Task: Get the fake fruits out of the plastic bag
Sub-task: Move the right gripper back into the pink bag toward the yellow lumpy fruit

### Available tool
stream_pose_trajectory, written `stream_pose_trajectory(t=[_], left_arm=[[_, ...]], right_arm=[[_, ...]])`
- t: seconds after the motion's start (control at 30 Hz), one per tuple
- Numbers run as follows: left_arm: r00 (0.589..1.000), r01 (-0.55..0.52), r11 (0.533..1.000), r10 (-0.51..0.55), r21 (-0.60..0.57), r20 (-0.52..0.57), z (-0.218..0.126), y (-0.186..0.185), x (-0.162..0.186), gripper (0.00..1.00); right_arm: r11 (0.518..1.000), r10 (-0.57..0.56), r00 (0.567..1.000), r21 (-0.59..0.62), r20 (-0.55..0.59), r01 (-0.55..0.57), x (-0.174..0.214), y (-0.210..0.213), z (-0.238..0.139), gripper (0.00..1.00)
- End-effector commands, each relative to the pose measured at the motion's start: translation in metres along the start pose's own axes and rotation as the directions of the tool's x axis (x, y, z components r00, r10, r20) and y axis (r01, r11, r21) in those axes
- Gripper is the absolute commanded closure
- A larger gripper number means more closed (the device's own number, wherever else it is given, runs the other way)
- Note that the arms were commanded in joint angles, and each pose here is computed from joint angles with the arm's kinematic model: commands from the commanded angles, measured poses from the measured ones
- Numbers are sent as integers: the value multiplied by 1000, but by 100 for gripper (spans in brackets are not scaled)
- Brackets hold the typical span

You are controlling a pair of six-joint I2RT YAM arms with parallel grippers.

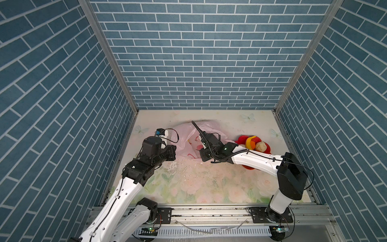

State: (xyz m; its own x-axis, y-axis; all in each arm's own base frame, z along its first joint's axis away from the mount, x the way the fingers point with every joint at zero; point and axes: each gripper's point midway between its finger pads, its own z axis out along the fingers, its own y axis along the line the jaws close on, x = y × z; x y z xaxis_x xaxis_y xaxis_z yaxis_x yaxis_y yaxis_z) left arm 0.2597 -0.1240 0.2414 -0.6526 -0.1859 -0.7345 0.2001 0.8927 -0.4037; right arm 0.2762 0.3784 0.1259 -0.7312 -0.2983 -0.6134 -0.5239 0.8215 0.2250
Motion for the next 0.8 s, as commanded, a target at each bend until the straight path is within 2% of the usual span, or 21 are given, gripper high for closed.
stream_pose_trajectory(t=[0.0, 0.13, 0.27, 0.43, 0.6, 0.77], left_arm=[[999, -29, 999, 28, 29, 27, -10, -10, -11, 88], [993, -90, 993, 83, 77, 83, -17, -33, -47, 88], [983, -147, 975, 124, 169, 138, -14, -71, -100, 88], [977, -192, 937, 156, 293, 143, 0, -113, -141, 88], [969, -247, 913, 227, 326, 97, 15, -136, -138, 88], [971, -238, 915, 237, 326, 44, 20, -130, -114, 88]], right_arm=[[993, 116, 990, -39, 85, -113, -30, 6, 8, 80], [992, 127, 988, -15, 91, -126, -35, 3, 21, 81], [991, 132, 984, 4, 121, -133, -44, 1, 23, 81], [990, 139, 981, 16, 132, -143, -51, -4, 23, 80], [986, 159, 979, 21, 130, -163, -53, -9, 26, 81], [984, 176, 978, 16, 117, -179, -52, -10, 35, 76]])
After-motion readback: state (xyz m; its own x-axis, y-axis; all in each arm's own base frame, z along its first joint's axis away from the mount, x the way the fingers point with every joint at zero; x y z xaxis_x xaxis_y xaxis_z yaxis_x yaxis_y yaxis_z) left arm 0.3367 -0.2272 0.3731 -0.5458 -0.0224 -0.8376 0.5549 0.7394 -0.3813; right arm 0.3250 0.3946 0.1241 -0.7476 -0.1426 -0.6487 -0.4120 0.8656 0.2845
